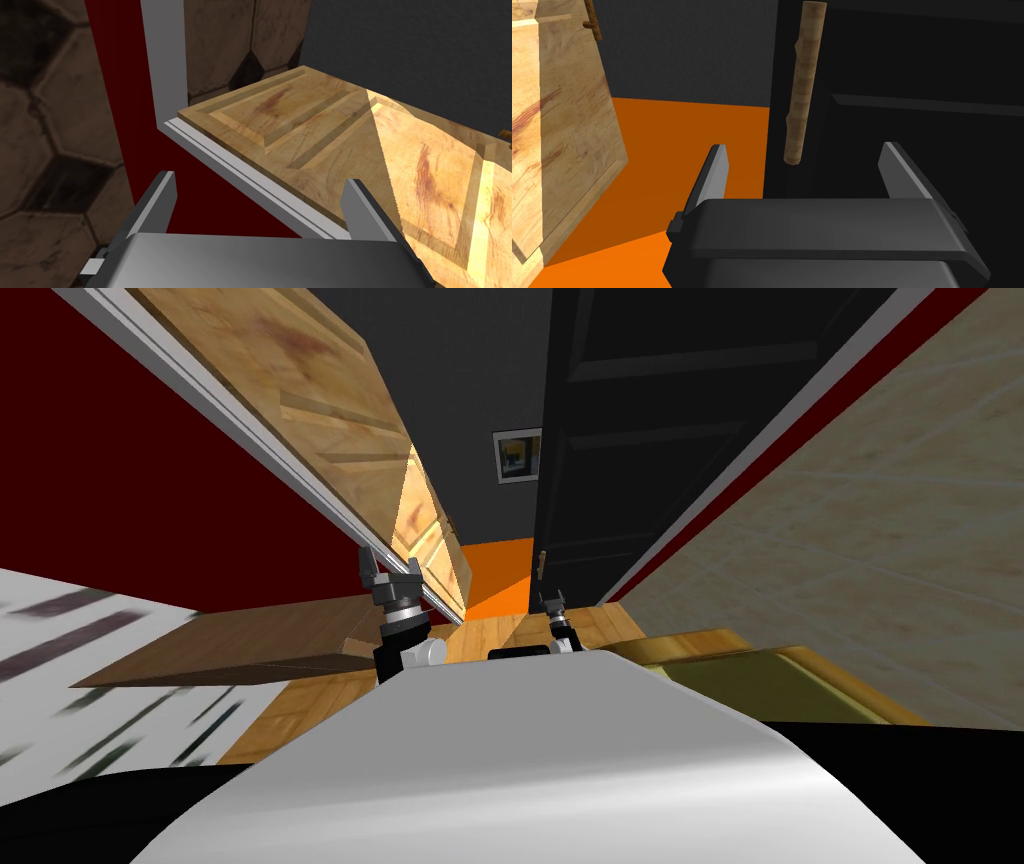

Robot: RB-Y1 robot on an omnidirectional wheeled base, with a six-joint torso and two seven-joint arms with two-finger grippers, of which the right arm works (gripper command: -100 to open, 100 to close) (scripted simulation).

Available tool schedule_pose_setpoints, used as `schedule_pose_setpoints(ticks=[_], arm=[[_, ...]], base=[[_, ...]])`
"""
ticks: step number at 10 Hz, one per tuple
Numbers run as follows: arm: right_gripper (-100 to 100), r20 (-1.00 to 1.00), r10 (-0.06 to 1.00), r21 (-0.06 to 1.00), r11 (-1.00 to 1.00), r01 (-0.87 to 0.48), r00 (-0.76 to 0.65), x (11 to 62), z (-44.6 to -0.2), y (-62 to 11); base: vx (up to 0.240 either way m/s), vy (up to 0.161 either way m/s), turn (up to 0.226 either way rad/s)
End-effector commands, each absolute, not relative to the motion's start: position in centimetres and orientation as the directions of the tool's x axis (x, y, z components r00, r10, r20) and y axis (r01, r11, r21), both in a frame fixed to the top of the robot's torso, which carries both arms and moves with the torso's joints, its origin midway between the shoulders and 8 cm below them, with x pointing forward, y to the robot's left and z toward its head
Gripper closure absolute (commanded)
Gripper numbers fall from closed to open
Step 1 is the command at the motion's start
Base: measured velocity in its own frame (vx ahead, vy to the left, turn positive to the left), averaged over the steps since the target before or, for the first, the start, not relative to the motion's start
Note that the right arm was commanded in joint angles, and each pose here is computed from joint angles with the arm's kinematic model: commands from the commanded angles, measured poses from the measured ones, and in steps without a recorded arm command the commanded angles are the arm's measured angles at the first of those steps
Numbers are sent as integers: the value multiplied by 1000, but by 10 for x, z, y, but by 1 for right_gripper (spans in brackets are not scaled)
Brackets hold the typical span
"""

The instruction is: Push the door open

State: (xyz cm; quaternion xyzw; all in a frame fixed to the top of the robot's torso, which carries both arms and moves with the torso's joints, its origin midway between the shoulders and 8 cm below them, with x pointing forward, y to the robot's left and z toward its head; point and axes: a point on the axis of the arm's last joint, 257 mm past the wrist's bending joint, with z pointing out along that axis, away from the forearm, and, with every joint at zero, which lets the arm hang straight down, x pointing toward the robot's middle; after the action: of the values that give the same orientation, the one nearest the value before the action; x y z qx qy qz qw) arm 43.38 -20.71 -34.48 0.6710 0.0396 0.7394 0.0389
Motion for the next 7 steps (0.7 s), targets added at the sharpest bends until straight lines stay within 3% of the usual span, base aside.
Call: schedule_pose_setpoints(ticks=[1, 7], arm=[[-100, 993, 87, 87, -996, 0, -79, 433, -353, -208], [-100, 1000, 16, 16, -1000, 5, -15, 428, -384, -216]], base=[[127, -35, 39], [111, -39, 34]])
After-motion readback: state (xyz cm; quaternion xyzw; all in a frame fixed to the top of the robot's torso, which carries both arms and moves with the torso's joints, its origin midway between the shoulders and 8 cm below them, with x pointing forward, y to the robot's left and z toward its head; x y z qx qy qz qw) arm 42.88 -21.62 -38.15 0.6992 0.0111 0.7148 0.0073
